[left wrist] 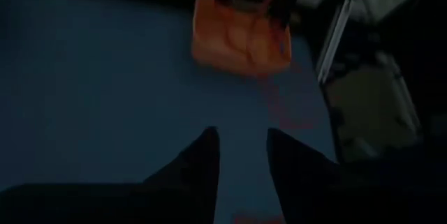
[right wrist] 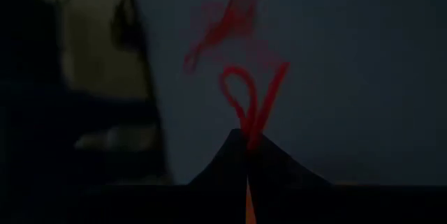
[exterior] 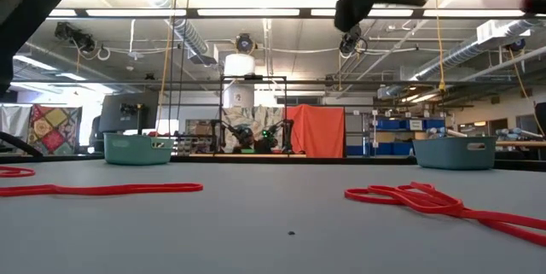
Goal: Sort rubber bands into baskets
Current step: Put the red rubber band into the orange bin
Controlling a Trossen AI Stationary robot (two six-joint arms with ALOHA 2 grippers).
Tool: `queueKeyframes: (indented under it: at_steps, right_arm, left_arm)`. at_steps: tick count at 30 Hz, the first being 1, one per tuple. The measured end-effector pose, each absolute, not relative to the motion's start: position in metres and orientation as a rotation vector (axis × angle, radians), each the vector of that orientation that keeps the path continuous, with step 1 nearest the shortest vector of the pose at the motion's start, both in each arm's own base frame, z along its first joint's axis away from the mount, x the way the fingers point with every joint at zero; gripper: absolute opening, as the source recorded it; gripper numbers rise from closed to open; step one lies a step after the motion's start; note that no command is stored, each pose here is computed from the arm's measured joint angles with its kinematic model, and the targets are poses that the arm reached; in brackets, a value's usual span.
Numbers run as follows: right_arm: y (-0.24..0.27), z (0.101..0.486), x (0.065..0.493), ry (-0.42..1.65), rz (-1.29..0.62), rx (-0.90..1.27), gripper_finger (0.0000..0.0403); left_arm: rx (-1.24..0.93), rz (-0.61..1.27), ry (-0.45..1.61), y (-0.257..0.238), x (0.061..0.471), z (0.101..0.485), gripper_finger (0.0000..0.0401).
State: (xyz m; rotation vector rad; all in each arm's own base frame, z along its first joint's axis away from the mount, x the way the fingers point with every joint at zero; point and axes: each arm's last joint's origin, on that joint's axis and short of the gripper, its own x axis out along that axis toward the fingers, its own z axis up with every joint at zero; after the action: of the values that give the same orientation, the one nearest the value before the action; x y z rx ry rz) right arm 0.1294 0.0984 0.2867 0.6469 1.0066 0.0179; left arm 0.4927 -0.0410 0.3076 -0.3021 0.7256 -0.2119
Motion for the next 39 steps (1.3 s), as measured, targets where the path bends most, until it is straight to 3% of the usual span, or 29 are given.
queueKeyframes:
  at_steps: [5, 13, 21, 29, 33, 39]
  right_arm:
    - [0.107, 0.285, 0.122, 1.178, 0.142, 0.731, 0.0007]
    - [0.132, 0.272, 0.116, 1.485, 0.188, 0.791, 0.0007]
    - [0.16, 0.248, 0.117, 1.706, 0.133, 0.734, 0.0007]
    - [0.172, 0.224, 0.125, 1.745, -0.019, 0.629, 0.0009]
    - [0.17, 0.217, 0.124, 1.78, -0.18, 0.629, 0.0031]
    - [0.165, 0.219, 0.121, 1.754, -0.302, 0.674, 0.0104]
  left_arm:
    - [-0.259, -0.231, 0.813, -0.047, 0.486, 0.301, 0.0137]
    - [-0.238, -0.227, 0.857, -0.05, 0.483, 0.297, 0.0137]
    - [-0.24, -0.211, 0.975, -0.05, 0.474, 0.29, 0.0137]
    - [-0.234, -0.212, 0.994, -0.05, 0.473, 0.289, 0.0137]
    - [-0.194, -0.234, 1.009, -0.051, 0.471, 0.288, 0.0137]
    - [-0.152, -0.194, 1.052, -0.05, 0.467, 0.285, 0.0137]
